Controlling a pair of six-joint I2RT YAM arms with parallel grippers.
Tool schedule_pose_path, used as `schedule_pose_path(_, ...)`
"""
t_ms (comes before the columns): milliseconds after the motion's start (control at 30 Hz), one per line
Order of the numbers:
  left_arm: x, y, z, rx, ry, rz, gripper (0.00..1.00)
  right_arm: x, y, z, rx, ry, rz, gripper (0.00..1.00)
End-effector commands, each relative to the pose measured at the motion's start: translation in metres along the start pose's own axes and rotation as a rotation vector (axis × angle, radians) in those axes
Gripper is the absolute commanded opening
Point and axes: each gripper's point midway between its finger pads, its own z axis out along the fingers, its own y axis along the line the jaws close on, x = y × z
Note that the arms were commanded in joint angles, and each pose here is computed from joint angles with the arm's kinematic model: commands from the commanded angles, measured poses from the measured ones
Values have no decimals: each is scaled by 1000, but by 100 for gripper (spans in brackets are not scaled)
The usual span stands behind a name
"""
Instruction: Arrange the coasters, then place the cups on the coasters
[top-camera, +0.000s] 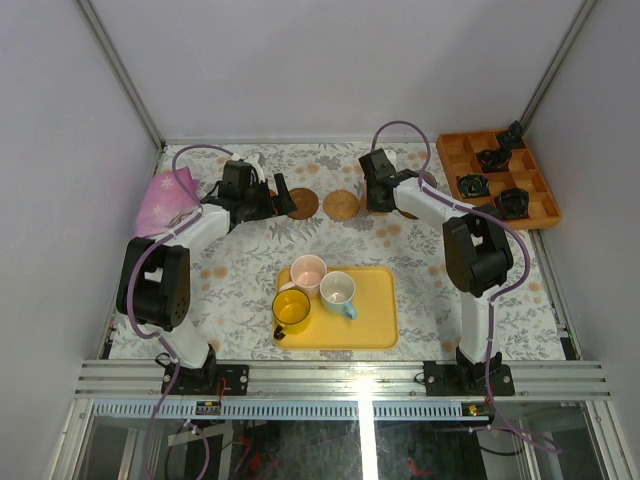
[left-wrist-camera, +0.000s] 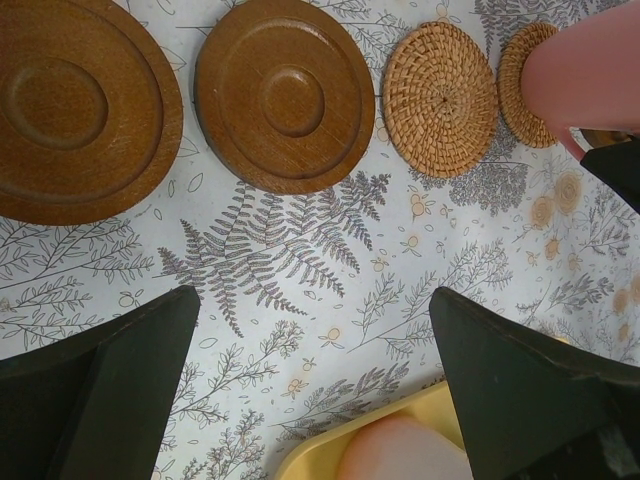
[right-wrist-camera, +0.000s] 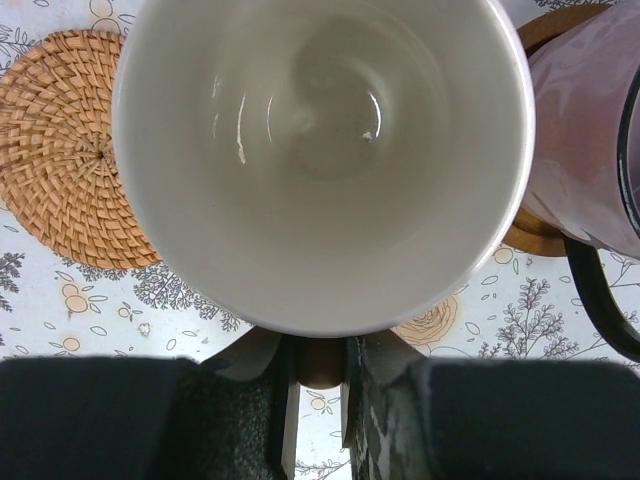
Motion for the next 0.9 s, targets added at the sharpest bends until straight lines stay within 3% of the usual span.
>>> schedule_pose_path(0, -14, -6, 2, 24, -28, 21, 100, -31, 2, -22, -12, -83, 49, 0)
schedule_pose_path(867, -12, -6, 2, 26, -21, 10, 100, -23, -5, -37, -6, -72, 71, 0)
